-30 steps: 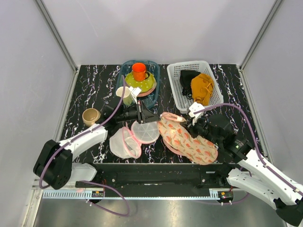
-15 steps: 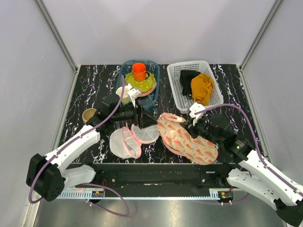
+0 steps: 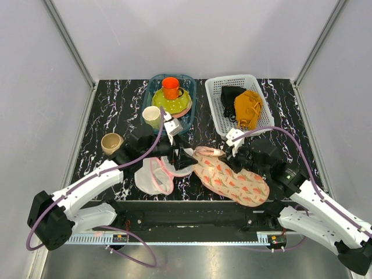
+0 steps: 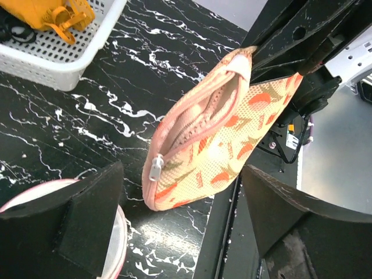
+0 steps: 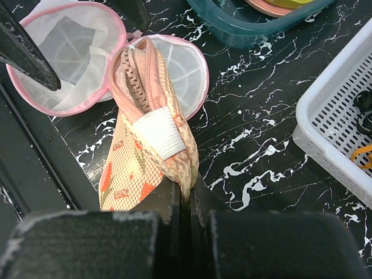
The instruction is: Unzip the laundry bag and remove the bra
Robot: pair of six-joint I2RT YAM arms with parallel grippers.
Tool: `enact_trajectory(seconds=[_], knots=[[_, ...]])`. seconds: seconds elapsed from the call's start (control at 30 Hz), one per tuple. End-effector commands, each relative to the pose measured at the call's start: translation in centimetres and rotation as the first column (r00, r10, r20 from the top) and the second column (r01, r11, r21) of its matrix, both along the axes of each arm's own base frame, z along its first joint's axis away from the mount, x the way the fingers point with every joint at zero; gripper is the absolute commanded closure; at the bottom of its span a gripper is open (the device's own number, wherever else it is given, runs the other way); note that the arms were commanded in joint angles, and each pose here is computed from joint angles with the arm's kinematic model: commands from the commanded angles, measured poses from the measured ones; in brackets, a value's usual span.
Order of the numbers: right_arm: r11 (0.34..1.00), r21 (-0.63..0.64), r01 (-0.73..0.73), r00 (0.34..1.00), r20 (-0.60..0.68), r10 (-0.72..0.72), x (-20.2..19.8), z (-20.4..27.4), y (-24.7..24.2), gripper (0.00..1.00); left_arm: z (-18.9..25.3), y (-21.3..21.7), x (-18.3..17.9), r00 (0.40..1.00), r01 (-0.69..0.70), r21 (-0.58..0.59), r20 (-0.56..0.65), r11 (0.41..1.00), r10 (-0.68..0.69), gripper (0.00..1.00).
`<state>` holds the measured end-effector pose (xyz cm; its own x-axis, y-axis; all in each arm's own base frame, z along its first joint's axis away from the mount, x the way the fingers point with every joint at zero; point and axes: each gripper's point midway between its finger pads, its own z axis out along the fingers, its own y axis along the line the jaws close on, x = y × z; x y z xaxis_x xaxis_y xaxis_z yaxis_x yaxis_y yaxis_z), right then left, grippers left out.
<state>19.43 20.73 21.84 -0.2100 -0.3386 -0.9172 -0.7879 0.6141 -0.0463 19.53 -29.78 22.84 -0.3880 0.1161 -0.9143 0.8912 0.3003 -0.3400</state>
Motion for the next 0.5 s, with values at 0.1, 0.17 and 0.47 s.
enact_trajectory(seconds=[0.1, 0.17, 0.47], knots=[[0.991, 0.096, -0.097, 0.991, 0.098, 0.087, -0.9, 5.0, 1.2, 1.00, 0.8, -0.6, -0.7, 0.997, 0.044, -0.078, 0.066, 0.996, -0.039, 0.10], [0.986, 0.120, -0.112, 0.987, 0.130, 0.097, -1.1, 5.7, 1.3, 1.00, -0.7, 0.0, -0.9, 1.000, 0.002, -0.084, 0.024, 0.996, 0.000, 0.10], [0.965, 0.215, -0.153, 0.974, 0.199, 0.110, -1.9, 8.0, 1.6, 1.00, 0.0, 0.3, -1.7, 0.999, 0.019, -0.102, 0.035, 0.995, -0.015, 0.09]])
